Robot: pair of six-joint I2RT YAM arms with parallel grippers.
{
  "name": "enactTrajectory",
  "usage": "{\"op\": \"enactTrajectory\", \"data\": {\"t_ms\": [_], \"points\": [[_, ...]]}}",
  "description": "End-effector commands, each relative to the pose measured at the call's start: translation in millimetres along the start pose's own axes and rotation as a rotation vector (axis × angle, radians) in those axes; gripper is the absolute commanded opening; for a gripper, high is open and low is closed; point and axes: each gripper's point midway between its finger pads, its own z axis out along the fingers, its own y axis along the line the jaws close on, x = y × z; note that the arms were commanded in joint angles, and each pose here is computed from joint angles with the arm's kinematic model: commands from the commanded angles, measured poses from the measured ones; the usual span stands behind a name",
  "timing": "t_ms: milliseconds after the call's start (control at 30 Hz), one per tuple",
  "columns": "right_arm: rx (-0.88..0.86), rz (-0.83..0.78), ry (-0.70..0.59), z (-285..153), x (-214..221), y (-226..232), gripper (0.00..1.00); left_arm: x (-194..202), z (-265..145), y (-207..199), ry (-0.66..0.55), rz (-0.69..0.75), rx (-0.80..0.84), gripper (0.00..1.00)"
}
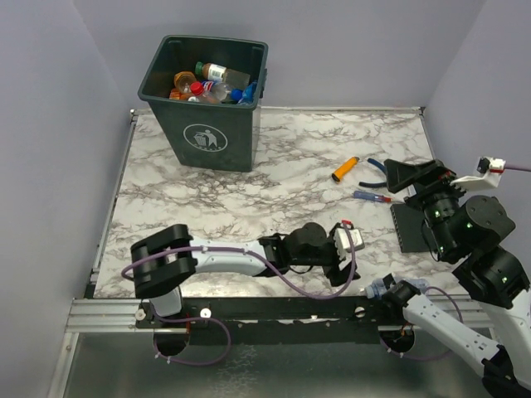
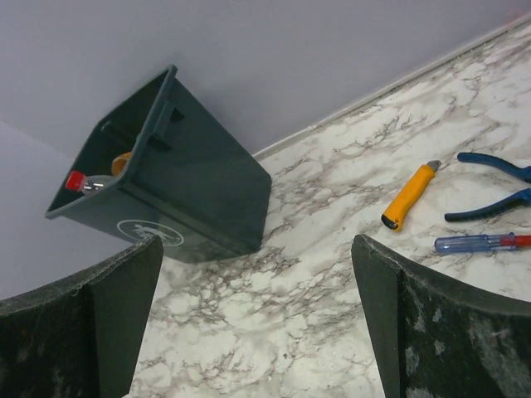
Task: Put the plastic bottles in the bin
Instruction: Pick up the plastic bottle from the corner of the board.
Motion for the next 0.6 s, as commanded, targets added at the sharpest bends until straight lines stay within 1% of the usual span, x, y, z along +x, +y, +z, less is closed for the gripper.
{"op": "enactTrajectory", "data": {"t_ms": [0, 100, 233, 267, 367, 567], "points": [[-0.014, 0.002, 0.011, -4, 4, -2, 1.00, 0, 33, -27, -0.053, 0.094, 0.098, 0.80], [-0.031, -0.002, 0.020, -7, 7, -1, 1.00, 14, 54, -23, -0.044, 0.115, 0.082, 0.80], [-0.038, -0.009, 0.031, -9, 10, -2, 1.00, 18, 76, -24, -0.061, 0.122, 0.092, 0.79], [-0.039, -0.012, 0.032, -10, 10, -3, 1.00, 20, 81, -26, -0.058, 0.152, 0.101, 0.80], [-0.036, -0.019, 0.030, -11, 9, -4, 1.00, 33, 92, -30, -0.036, 0.183, 0.110, 0.82], [-0.027, -0.024, 0.027, -13, 9, -8, 1.00, 57, 100, -28, 0.007, 0.193, 0.118, 0.81]]}}
